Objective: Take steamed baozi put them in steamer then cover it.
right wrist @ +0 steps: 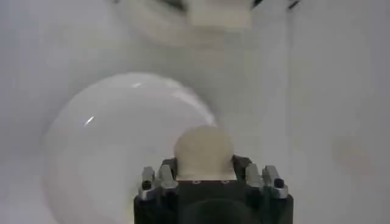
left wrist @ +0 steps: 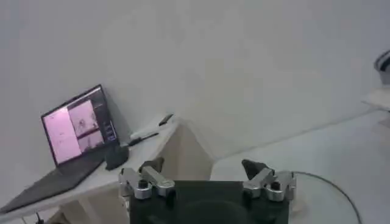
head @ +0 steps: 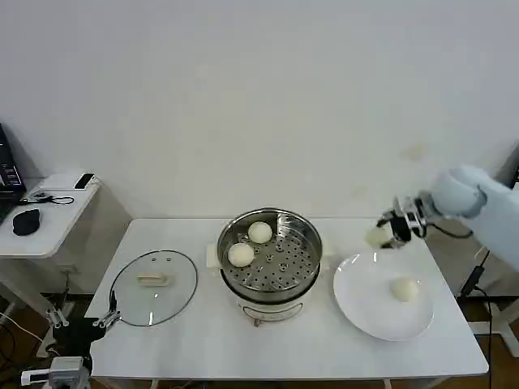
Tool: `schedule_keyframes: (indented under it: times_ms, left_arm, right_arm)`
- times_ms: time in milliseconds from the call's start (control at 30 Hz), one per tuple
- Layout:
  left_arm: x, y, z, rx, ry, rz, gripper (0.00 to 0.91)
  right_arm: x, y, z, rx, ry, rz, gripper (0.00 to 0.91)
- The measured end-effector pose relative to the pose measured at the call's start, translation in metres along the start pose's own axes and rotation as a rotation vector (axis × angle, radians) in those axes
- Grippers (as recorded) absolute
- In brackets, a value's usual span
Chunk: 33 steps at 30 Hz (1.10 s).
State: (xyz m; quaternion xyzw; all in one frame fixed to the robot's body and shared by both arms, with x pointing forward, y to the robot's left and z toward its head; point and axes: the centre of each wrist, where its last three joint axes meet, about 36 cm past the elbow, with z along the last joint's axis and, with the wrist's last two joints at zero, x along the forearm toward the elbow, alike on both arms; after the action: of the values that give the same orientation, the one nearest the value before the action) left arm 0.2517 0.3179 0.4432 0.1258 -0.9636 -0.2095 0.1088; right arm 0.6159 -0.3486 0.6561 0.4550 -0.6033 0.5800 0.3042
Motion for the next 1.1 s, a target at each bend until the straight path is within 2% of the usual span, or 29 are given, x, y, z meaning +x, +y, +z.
schedule_keyframes:
  times_ms: [300,567,867,1100]
  left_arm:
    - [0.000,0.003,0.002,0.001,0.009,-0.018,0.907]
    - [0.005,0.007,0.002,0.000,0.016,-0.033,0.907]
    - [0.009,0.012,0.003,0.002,0.026,-0.061,0.907]
    - [0.012,0.014,0.005,0.003,0.035,-0.072,0.907]
  right_arm:
    - [0.011,-0.037,-0.090,0.175,-0.079,0.021,0.625]
    - [-0.017,-0.035,-0.160,0.356,-0.132,-0.054,0.625]
    - [-0.059,-0.010,-0.212,0.552,-0.177,-0.160,0.625]
    - [-0.088,0.005,-0.237,0.652,-0.193,-0.215,0.625]
